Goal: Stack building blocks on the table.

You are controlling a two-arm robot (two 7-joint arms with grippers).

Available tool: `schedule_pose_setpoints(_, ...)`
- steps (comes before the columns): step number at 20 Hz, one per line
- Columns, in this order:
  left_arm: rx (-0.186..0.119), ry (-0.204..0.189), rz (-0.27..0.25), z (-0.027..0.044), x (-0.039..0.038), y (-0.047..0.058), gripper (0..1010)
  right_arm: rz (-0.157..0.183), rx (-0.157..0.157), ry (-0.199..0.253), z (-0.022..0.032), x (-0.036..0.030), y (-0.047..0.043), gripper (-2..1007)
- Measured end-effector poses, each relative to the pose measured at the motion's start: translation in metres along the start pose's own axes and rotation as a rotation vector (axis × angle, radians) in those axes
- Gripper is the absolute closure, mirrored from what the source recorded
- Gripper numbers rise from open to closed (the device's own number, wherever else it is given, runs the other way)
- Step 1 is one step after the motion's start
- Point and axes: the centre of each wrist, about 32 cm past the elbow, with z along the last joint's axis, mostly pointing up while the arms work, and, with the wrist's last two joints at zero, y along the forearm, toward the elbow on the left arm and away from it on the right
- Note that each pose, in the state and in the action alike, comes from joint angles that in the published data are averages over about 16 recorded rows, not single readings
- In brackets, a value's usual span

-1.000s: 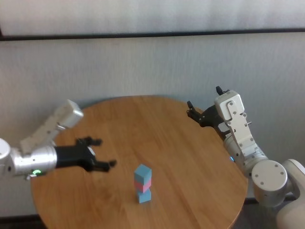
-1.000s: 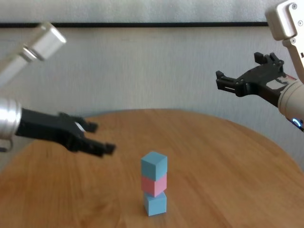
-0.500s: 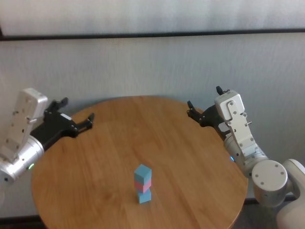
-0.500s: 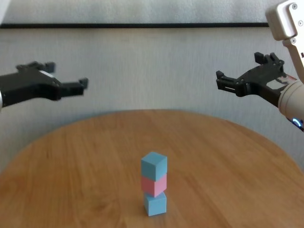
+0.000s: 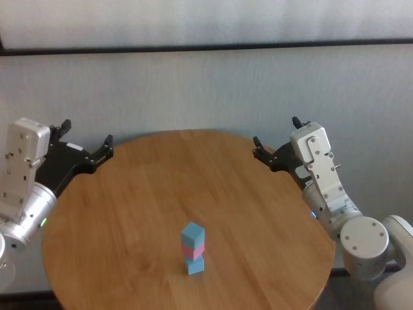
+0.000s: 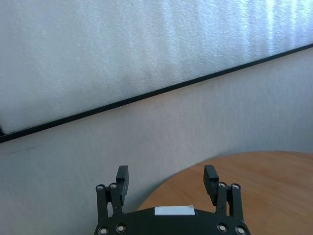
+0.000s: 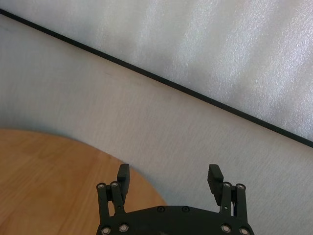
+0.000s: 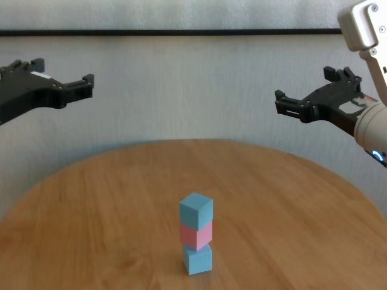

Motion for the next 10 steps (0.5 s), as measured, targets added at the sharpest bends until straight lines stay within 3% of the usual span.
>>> schedule_pose_setpoints(10,-0.001,0.0,0.002,0.0005,-0.0013,-0.0007,8,0.0,0.0,0.0,0.0,0.0,0.0,0)
